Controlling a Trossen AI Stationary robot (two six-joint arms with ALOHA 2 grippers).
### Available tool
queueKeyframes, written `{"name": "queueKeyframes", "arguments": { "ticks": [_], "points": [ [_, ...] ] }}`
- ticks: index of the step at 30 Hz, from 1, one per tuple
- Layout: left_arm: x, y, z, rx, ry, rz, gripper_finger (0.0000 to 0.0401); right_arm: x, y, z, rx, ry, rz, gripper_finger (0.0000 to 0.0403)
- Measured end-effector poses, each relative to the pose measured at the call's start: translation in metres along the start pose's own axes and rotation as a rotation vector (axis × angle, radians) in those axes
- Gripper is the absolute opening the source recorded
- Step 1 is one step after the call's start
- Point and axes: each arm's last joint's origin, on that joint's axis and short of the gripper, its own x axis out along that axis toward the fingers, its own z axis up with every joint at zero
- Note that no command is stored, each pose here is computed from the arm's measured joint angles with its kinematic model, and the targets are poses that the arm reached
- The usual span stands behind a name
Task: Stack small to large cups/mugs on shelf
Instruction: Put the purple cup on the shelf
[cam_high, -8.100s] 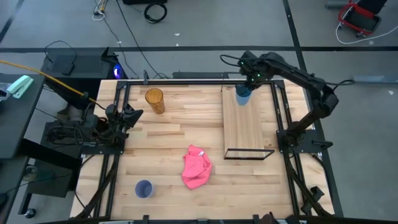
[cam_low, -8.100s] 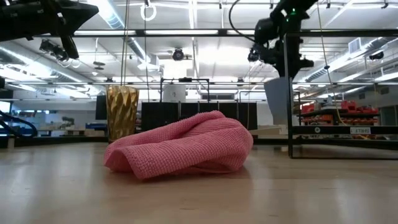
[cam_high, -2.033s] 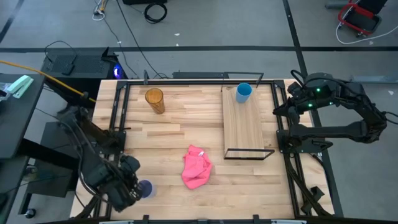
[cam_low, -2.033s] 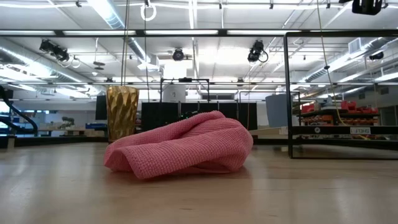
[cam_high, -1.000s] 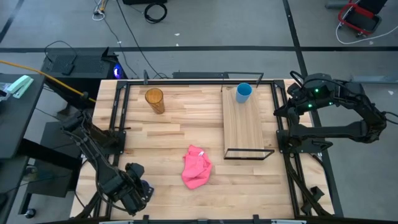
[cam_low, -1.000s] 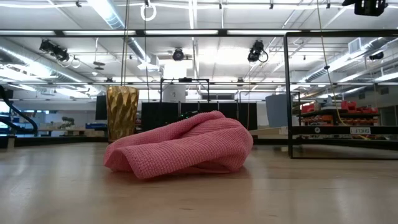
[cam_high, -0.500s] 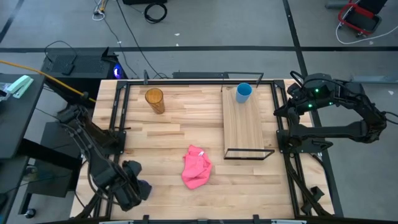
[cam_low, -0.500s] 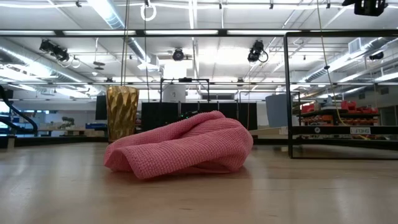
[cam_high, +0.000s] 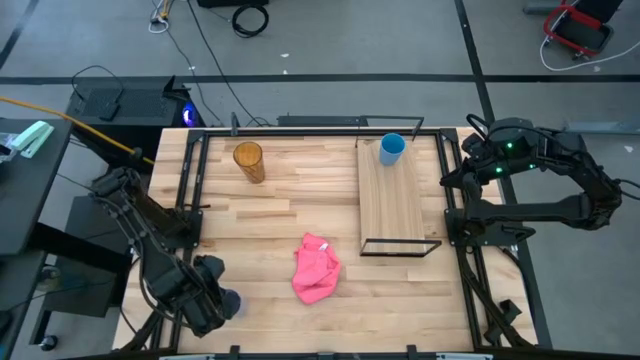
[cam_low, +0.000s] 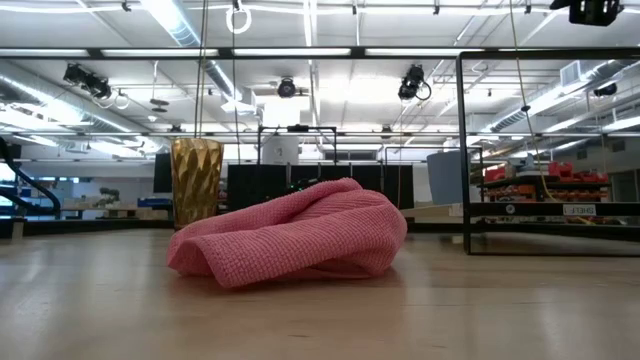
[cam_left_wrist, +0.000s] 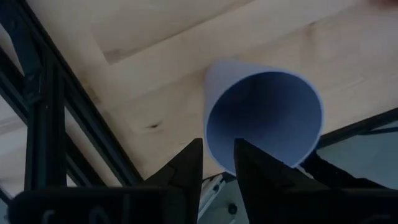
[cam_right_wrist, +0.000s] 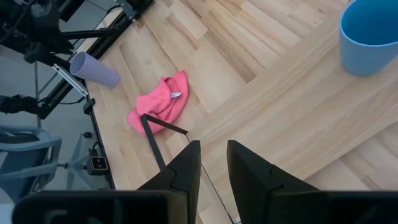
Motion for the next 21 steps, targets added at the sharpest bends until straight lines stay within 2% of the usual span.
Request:
{"name": "queueKeyframes", "arguments": {
  "ticks": [5, 7, 21],
  "points": [
    [0.019, 0.001, 0.0, 0.003, 0.018, -0.019, 0.0101, 0.0, 0.0, 0.0, 0.0, 0.0, 0.0, 0.0087],
    [0.024, 0.003, 0.001, -0.001, 0.009, 0.007, 0.0102, 0.0, 0.0, 0.0, 0.0, 0.0, 0.0, 0.0087],
    [0.024, 0.004, 0.002, 0.002, -0.002, 0.024, 0.0089, 0.0, 0.0, 0.0, 0.0, 0.0, 0.0, 0.0087]
  ]
}}
